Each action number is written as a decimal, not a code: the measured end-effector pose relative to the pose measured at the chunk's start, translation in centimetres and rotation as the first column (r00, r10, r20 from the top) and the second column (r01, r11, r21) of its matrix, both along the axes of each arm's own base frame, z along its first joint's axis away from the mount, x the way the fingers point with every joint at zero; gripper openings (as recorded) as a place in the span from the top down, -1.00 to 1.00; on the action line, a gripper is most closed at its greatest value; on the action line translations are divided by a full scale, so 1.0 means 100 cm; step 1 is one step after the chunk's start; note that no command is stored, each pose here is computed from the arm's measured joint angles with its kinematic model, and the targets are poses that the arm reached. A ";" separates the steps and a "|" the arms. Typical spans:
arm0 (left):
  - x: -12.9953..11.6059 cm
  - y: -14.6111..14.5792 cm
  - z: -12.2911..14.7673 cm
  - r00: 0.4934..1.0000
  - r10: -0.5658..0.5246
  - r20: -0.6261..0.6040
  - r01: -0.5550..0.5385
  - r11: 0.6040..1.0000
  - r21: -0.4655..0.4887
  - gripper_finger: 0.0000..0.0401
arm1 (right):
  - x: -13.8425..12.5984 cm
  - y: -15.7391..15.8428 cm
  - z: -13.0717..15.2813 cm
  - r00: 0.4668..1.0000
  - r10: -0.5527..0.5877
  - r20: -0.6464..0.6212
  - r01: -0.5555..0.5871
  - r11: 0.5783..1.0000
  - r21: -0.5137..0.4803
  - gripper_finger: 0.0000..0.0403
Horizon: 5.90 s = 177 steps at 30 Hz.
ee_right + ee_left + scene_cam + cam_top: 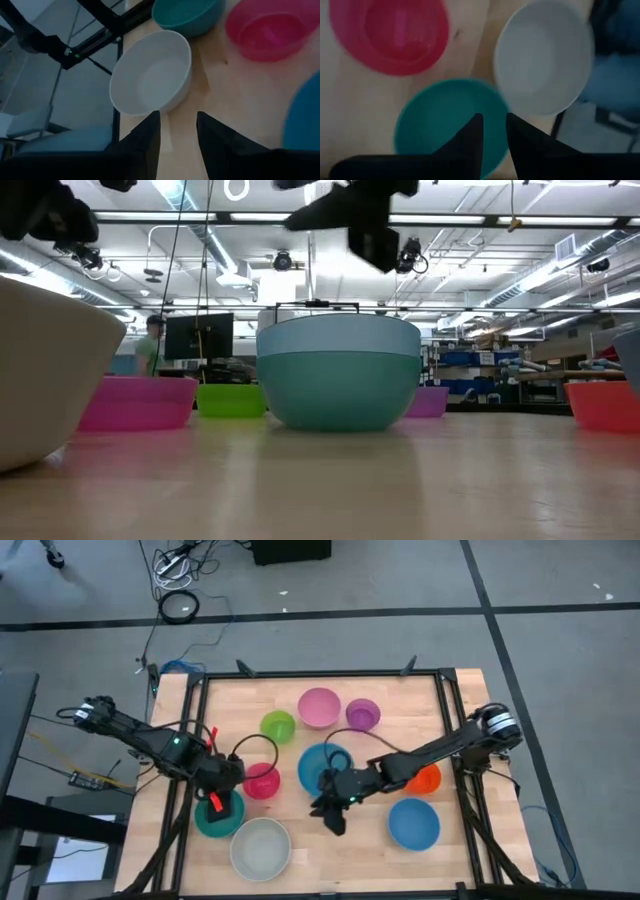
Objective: Nest bowls inside each other
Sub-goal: Stack the gray bowl on top of the light blue bowl, then stack the blue bowl on top of the grey bowl
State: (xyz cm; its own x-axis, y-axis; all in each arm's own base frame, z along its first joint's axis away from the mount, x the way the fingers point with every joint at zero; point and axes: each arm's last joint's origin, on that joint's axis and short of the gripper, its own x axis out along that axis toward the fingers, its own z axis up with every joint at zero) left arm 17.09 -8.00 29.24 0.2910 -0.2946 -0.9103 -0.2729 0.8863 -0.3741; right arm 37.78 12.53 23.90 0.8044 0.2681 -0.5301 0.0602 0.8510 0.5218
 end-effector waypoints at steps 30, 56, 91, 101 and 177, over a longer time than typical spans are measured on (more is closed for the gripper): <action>-0.007 -0.095 0.042 0.985 0.161 0.068 -0.076 0.744 -0.664 0.54 | 0.084 0.062 -0.041 0.980 -0.058 -0.193 0.020 0.981 -0.193 0.16; -0.009 -0.097 0.041 0.972 0.210 0.105 -0.096 0.765 -0.637 0.54 | 0.081 0.071 -0.046 0.981 -0.115 -0.157 0.086 0.980 -0.182 0.12; -0.008 -0.097 0.040 0.967 0.227 0.118 -0.104 0.770 -0.629 0.54 | 0.085 0.088 -0.074 0.984 -0.118 -0.130 0.101 0.986 -0.131 0.12; -0.009 -0.098 0.040 0.966 0.215 0.145 -0.081 0.782 -0.618 0.54 | 0.089 0.090 -0.096 0.981 -0.104 -0.164 0.091 0.992 -0.087 0.17; -0.004 -0.020 0.028 0.830 -0.086 0.551 -0.206 0.871 0.446 0.54 | -0.081 -0.087 0.117 0.673 -0.621 -0.403 0.088 0.608 -0.789 0.11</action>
State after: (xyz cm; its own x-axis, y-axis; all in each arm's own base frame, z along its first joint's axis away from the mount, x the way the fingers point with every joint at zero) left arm 16.68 -10.00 32.02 0.7742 0.1586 -0.6127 -0.2147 0.9765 -0.0186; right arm 29.66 3.87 35.56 0.1751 -0.5991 -0.7813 0.4987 0.7382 -0.4543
